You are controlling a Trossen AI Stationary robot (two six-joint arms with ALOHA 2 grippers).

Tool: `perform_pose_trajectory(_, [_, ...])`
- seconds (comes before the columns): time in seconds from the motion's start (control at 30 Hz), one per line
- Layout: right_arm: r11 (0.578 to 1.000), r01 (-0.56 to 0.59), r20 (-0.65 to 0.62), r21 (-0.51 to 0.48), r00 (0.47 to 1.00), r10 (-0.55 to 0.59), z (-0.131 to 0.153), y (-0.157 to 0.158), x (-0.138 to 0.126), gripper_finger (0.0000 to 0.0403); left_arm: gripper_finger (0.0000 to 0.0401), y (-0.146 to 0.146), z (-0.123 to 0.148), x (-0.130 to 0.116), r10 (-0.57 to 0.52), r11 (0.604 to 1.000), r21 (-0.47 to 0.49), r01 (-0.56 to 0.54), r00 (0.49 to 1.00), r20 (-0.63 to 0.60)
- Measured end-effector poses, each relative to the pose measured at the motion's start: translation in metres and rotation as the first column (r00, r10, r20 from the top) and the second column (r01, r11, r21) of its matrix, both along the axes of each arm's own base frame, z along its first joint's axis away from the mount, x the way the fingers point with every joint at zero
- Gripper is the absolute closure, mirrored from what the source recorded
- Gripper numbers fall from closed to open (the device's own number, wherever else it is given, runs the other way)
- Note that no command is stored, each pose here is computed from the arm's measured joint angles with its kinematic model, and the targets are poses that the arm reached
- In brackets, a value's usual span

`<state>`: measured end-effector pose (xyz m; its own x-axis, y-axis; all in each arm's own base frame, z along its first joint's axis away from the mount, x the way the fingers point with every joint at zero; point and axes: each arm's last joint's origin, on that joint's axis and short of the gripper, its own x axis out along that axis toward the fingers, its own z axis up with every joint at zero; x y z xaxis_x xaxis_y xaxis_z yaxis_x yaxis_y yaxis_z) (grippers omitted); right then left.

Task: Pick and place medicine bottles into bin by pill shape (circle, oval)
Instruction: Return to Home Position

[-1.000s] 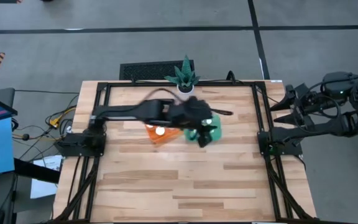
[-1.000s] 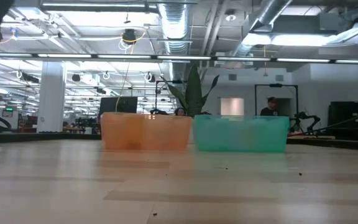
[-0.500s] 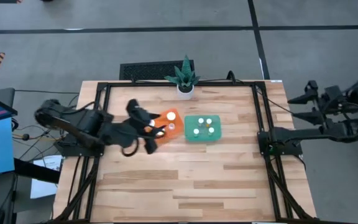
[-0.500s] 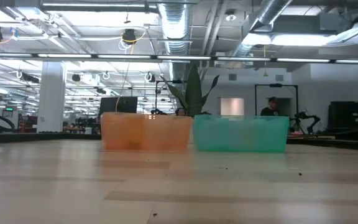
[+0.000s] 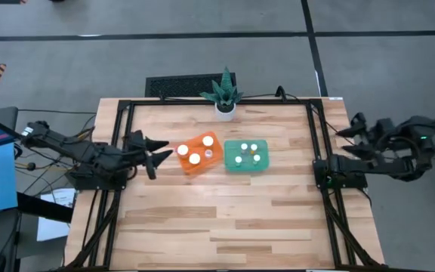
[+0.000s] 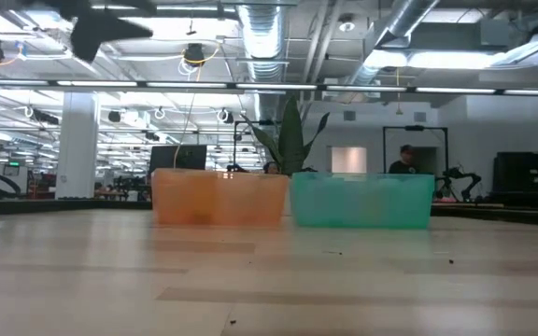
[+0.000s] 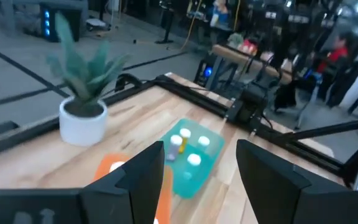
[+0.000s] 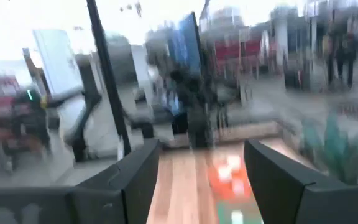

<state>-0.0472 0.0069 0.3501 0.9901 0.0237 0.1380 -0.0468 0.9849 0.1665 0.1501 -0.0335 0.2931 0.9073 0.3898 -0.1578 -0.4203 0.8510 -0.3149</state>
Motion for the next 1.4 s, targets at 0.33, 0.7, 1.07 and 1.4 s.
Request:
perform_pose_trajectory(0.33, [0.997,-0.050,-0.045,0.062,0.998,0.053,-0.047,-0.004,0.066,0.0159,0.0207,0.016,-0.071,-0.044,0.031,0.991,-0.135,-0.014,0.992,0.125])
perform_pose_trajectory(0.7, [0.985,-0.071,-0.025,0.156,0.997,0.076,-0.095,-0.007,0.109,0.0159,0.0207,0.020,-0.118,-0.054,0.059,0.983,-0.181,-0.035,0.991,0.124])
perform_pose_trajectory(1.07, [0.968,-0.093,0.031,0.231,0.996,0.088,-0.151,-0.010,0.138,0.0159,0.0207,0.020,-0.129,-0.053,0.062,0.983,-0.176,-0.043,0.993,0.104])
perform_pose_trajectory(1.4, [0.964,-0.082,-0.003,0.252,0.996,0.086,-0.171,-0.010,0.143,0.0159,0.0207,0.020,-0.129,-0.053,0.063,0.983,-0.181,-0.044,0.993,0.100])
